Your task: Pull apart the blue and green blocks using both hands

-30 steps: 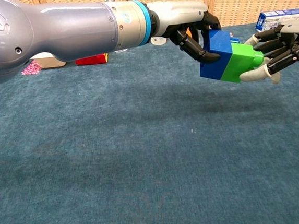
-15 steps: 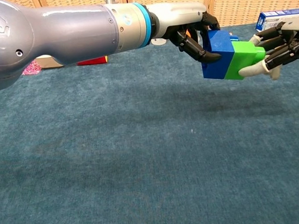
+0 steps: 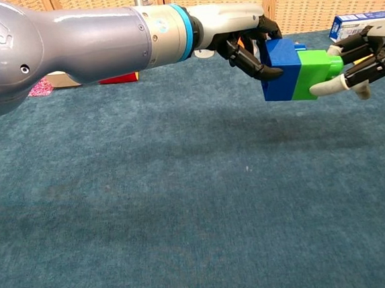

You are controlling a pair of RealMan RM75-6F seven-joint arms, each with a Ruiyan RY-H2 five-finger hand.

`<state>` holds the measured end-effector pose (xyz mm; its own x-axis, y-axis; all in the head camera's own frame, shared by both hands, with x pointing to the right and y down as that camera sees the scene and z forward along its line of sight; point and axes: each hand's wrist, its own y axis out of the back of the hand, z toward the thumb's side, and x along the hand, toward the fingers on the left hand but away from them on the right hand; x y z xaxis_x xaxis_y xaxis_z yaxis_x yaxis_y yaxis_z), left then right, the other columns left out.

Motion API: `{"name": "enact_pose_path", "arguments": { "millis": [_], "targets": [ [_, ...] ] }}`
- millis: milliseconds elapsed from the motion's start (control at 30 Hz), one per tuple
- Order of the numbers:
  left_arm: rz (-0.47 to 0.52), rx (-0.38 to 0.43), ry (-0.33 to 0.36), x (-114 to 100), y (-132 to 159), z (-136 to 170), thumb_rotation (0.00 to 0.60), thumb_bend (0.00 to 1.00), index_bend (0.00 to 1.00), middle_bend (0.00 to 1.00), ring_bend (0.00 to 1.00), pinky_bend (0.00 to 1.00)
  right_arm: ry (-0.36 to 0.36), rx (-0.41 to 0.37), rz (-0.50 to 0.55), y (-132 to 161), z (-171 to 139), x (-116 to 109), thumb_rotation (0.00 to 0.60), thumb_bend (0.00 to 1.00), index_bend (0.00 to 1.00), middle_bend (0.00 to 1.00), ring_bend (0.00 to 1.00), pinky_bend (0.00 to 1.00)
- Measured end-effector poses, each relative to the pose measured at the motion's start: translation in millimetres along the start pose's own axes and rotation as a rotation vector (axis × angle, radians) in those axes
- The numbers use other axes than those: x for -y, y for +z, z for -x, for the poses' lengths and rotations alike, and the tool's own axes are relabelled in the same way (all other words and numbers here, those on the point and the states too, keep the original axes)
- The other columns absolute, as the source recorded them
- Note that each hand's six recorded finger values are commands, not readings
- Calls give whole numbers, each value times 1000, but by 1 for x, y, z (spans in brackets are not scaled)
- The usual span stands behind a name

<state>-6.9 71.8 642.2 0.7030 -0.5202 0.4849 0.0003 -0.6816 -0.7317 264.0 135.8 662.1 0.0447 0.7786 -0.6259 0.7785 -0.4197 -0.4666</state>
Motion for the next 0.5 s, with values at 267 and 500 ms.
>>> {"name": "enact_pose_path", "arguments": {
  "millis": [267, 500],
  "targets": [
    [-2, 3, 4, -3, -2, 1, 363, 454, 447, 362, 305, 372, -2, 4, -6, -2, -2, -2, 600, 220, 607, 643, 815, 741],
    [-1, 2, 1, -4, -5, 2, 365, 453, 448, 362, 305, 372, -8, 10, -10, -6, -4, -6, 600, 221, 610, 645, 820, 741]
  ]
}}
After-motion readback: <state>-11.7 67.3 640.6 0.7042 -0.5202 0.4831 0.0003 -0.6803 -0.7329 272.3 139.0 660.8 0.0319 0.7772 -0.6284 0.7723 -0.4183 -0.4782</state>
